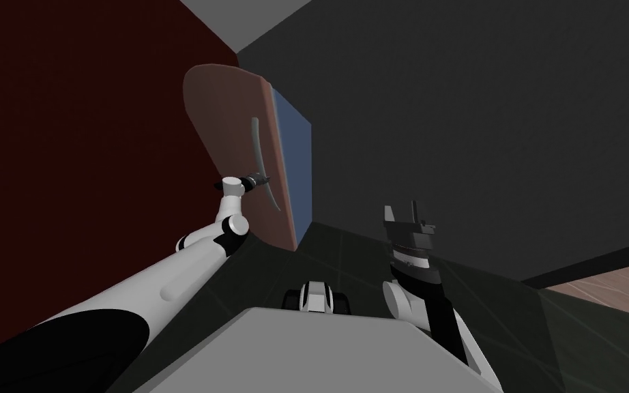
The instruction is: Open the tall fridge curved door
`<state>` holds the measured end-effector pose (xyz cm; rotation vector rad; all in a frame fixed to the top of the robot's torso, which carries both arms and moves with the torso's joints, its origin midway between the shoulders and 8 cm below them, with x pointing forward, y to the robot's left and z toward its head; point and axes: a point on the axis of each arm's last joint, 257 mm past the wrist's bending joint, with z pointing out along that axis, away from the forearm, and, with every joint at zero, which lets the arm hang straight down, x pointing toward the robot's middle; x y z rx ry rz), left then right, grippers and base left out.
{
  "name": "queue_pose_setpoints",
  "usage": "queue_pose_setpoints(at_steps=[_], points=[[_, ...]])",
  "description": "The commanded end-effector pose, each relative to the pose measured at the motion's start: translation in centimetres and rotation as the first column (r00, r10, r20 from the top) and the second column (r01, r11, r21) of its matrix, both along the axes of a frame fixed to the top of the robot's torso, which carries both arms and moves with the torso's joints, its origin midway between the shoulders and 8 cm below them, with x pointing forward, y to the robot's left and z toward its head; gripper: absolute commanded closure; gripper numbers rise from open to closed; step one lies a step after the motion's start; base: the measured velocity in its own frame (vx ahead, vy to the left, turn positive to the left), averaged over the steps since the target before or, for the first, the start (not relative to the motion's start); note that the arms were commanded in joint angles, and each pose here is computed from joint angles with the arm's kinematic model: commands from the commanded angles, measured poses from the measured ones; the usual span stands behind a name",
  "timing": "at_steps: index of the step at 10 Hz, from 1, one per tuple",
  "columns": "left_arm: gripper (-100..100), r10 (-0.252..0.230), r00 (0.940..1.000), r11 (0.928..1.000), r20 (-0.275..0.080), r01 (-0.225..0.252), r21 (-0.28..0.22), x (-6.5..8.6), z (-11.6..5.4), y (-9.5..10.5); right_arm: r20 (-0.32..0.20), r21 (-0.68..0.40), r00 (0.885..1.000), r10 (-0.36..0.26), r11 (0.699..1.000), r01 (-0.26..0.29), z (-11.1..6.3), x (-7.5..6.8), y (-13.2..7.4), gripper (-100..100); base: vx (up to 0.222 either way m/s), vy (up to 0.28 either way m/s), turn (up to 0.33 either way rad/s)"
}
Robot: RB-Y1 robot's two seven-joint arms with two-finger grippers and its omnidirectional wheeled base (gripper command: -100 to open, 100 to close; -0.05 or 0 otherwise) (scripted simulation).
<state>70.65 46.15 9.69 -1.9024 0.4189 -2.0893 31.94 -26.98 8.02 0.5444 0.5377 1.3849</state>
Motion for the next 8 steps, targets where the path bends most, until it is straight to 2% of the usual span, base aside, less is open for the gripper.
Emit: queue_pose_setpoints(at_steps=[1, 2, 3, 5, 6, 8], points=[[100, -0.077, 0.9970, 0.9970, -0.005, 0.077, -0.004, -0.1, 0.0, -2.2, 0.000, 0.000, 1.000, 0.000, 1.000, 0.000, 0.0, 0.0, 0.0, 0, -0.203, 0.271, -0.016], [100, -0.078, 0.9969, 0.9969, -0.006, 0.078, -0.003, -0.1, 0.0, -2.2, 0.000, 0.000, 1.000, 0.000, 1.000, 0.000, 0.0, 0.0, 0.0, 0, -0.201, 0.230, -0.031], [100, -0.118, 0.9930, 0.9931, -0.007, 0.118, -0.004, -0.2, 0.0, -3.3, 0.000, 0.000, 1.000, 0.000, 1.000, 0.000, 0.0, 0.0, 0.0, 0, -0.216, 0.181, 0.010], [100, -0.194, 0.9810, 0.9810, -0.007, 0.194, -0.005, -0.5, 0.2, -5.5, 0.000, 0.000, 1.000, 0.000, 1.000, 0.000, 0.0, 0.0, 0.0, 0, -0.223, 0.304, 0.009], [100, -0.196, 0.9805, 0.9806, -0.008, 0.196, -0.005, -0.5, 0.1, -5.5, 0.000, 0.000, 1.000, 0.000, 1.000, 0.000, 0.0, 0.0, 0.0, 0, -0.226, 0.225, -0.015], [100, -0.274, 0.9616, 0.9617, -0.007, 0.274, -0.002, -1.0, 0.3, -7.7, 0.000, 0.000, 1.000, 0.000, 1.000, 0.000, 0.0, 0.0, 0.0, 0, -0.226, 0.254, 0.021]])
